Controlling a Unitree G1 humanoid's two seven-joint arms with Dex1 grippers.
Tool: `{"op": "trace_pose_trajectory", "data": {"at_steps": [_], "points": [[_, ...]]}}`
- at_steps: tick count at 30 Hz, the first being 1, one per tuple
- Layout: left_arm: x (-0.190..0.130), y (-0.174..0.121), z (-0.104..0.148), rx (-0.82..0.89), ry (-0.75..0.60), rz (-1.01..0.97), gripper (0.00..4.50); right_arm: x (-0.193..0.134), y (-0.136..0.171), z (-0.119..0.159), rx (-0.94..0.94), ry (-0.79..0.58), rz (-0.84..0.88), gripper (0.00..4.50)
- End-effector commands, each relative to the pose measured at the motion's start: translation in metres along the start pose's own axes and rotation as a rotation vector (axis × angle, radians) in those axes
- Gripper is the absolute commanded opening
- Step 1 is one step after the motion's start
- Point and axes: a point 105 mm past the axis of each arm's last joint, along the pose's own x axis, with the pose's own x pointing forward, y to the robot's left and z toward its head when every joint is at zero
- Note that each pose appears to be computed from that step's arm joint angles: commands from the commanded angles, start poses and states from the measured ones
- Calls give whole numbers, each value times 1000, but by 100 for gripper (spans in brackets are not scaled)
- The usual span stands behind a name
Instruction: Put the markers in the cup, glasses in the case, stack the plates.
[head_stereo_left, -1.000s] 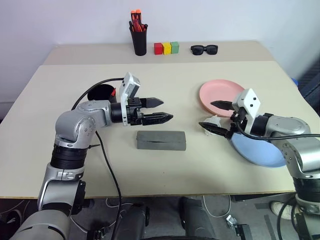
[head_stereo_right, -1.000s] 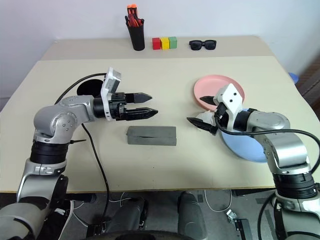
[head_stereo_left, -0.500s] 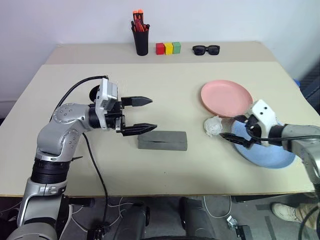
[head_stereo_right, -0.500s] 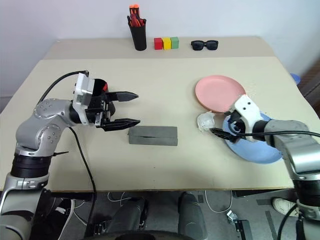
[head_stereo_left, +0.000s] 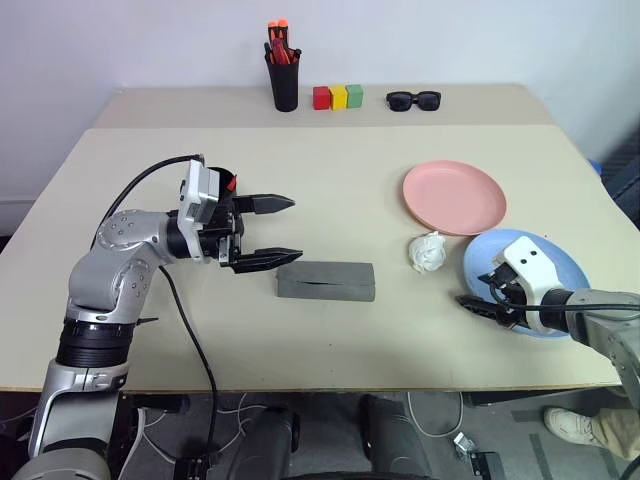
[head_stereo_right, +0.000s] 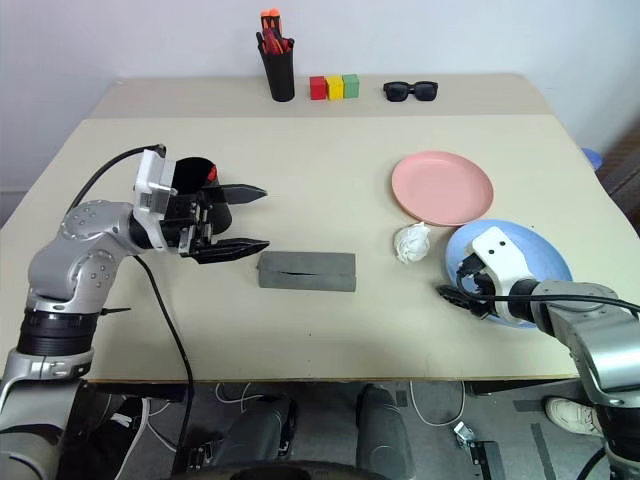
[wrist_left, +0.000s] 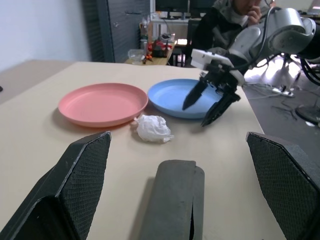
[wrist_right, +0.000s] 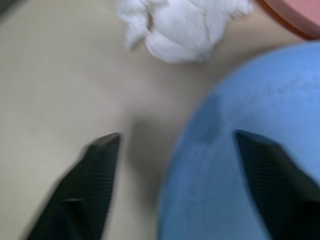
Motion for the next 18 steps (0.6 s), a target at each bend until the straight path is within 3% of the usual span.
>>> {"op": "trace_pose_trajectory", "data": {"at_steps": [1, 3, 4, 12, 16, 18], "points": [[2, 2, 9, 52, -14, -12, 450, 1, -5, -10, -78, 54, -60, 117], [1, 2, 9, 53, -14, -14, 450, 0, -7, -12, -105, 69, -72, 14], [1, 2, 9, 52, -15, -14, 450, -3, -11, -10, -106, 67, -83, 6], [2, 3, 10, 53, -24, -5, 450, -28, -57, 5, -173, 97, -224, 6], [1, 5, 10, 53, -33, 7, 450, -44, -87, 44, -200, -6, -330, 6], [2, 6, 12, 60, -42, 17, 450, -42, -98, 84, -233, -160, -374, 6]]}}
